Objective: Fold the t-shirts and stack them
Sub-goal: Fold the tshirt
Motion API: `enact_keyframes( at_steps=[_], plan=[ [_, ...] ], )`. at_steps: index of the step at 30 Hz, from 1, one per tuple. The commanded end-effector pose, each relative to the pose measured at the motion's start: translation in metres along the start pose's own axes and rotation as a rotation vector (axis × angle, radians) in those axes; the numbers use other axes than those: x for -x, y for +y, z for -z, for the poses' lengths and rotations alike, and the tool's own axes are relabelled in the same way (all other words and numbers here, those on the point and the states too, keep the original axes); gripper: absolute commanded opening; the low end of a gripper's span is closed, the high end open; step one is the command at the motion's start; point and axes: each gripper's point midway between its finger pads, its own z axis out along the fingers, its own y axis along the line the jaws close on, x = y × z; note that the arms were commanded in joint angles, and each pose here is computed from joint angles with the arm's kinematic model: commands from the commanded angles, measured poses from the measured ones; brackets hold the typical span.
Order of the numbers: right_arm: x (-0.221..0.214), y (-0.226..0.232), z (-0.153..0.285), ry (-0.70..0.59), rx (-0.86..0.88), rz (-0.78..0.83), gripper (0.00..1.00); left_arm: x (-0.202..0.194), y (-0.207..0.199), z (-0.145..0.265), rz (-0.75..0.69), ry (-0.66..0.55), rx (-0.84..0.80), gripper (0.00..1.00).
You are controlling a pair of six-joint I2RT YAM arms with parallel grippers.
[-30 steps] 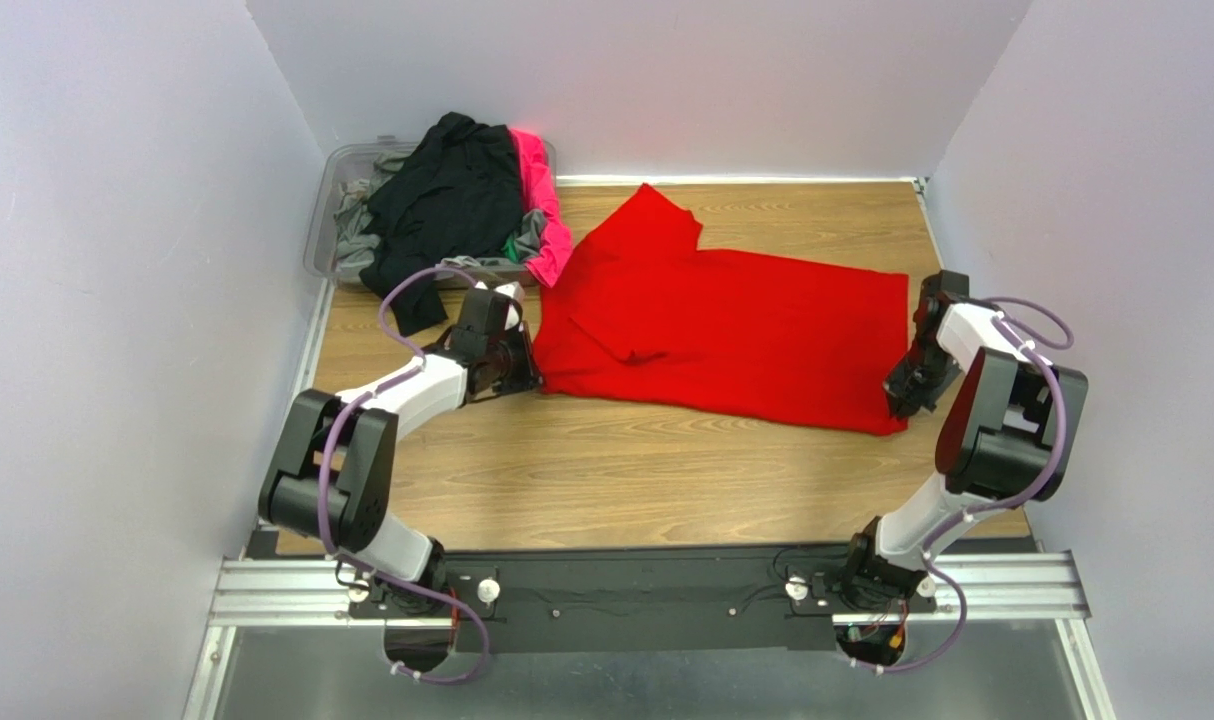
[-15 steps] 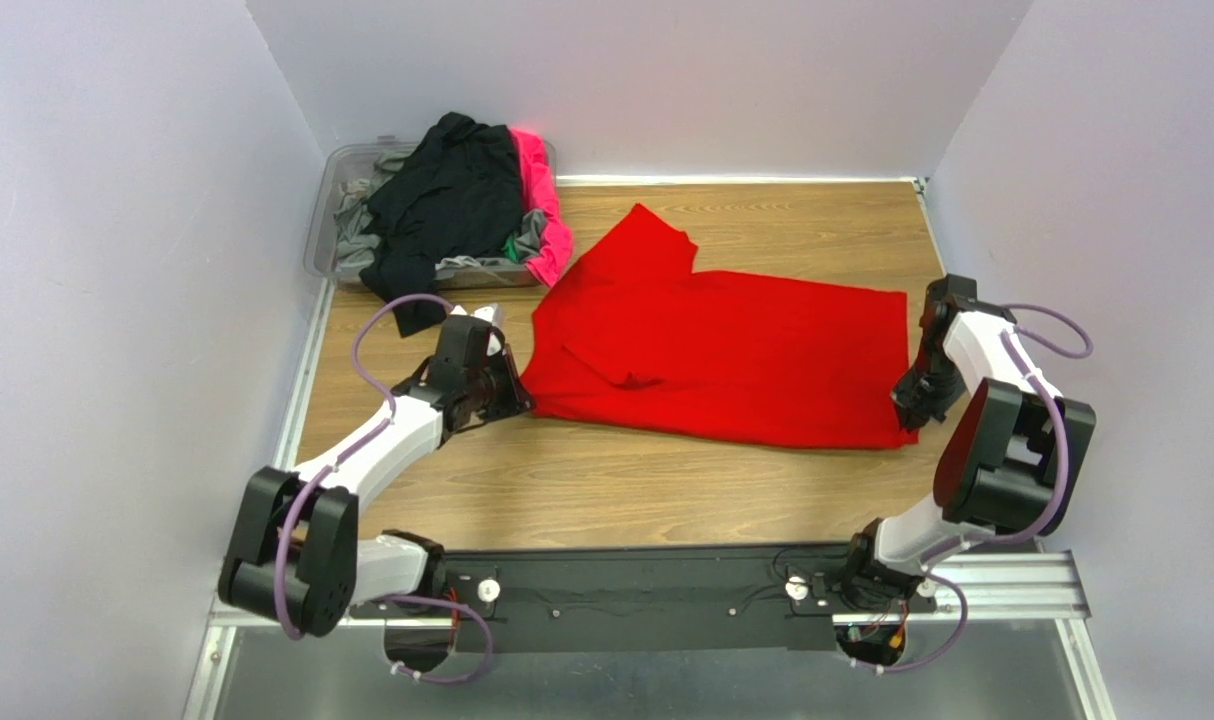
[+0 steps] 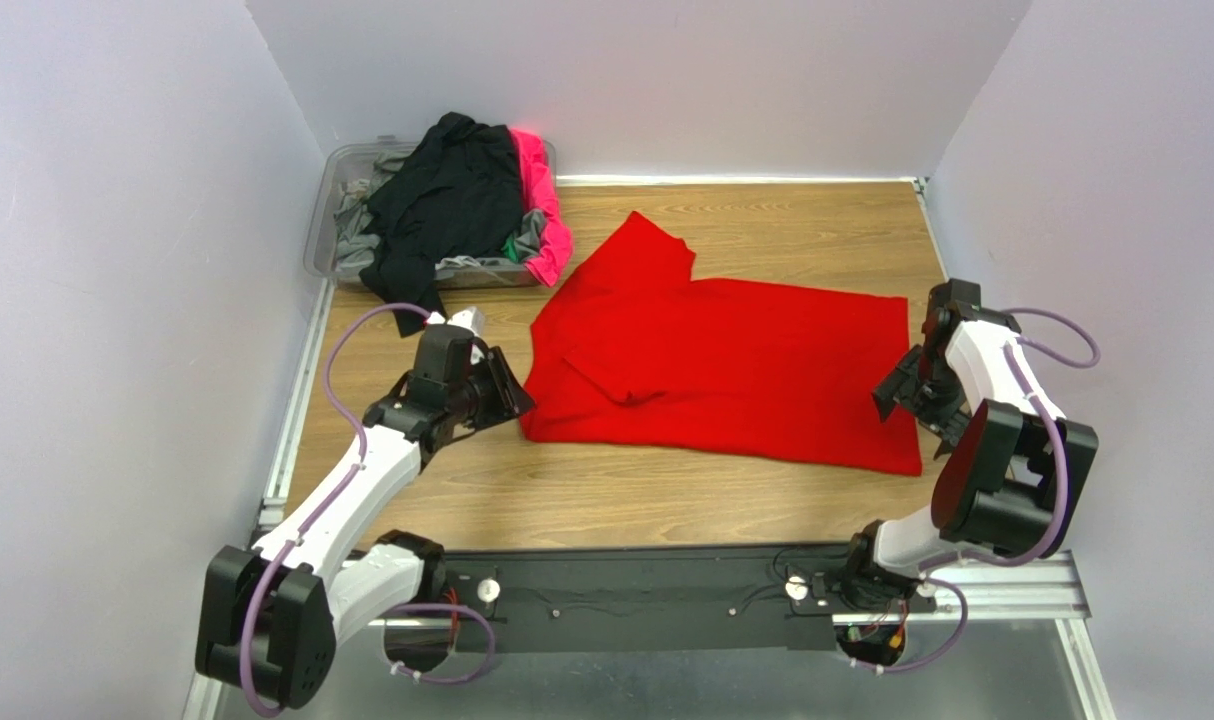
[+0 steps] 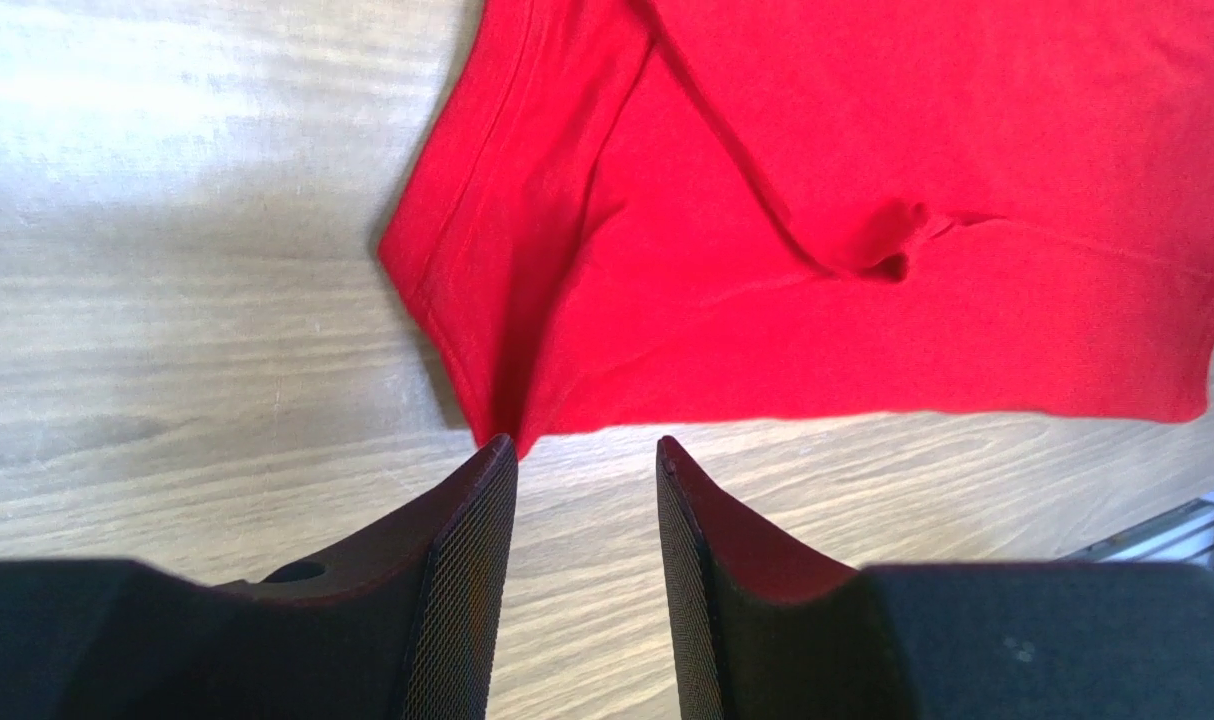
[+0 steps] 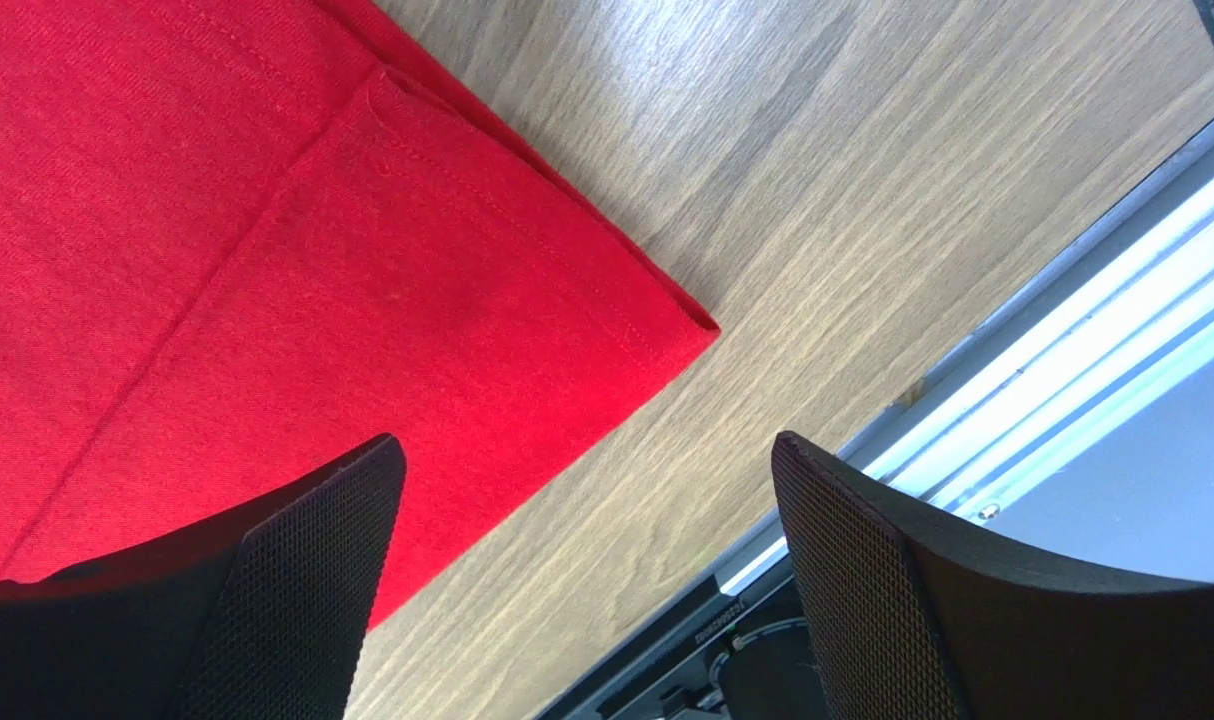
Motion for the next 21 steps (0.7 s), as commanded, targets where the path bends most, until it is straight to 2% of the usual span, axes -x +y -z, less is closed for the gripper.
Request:
enact_keyframes(
  at_steps=[1,7,12,15,21],
  plan=[
    [0.007,-0.005,0.011,-0.032,-0.002,-0.013,0.98,0.019,-0.015,0.007,-0.018,-0.05,-0.012,0.47],
    [0.025,0.013,0.032,-0.121,0.14,0.012,0.97,0.014,-0.071,-0.018,-0.094,-0.001,-0.139,0.44],
    [0.028,0.023,0.038,-0.151,0.21,0.022,0.96,-0.02,-0.132,-0.052,-0.182,0.118,-0.233,0.43],
    [0.029,0.025,0.04,-0.156,0.228,0.028,0.96,-0.028,-0.145,-0.069,-0.21,0.153,-0.235,0.44],
    [0.031,0.027,0.046,-0.175,0.252,0.036,0.96,-0.035,-0.142,-0.084,-0.225,0.18,-0.209,0.43]
  ],
)
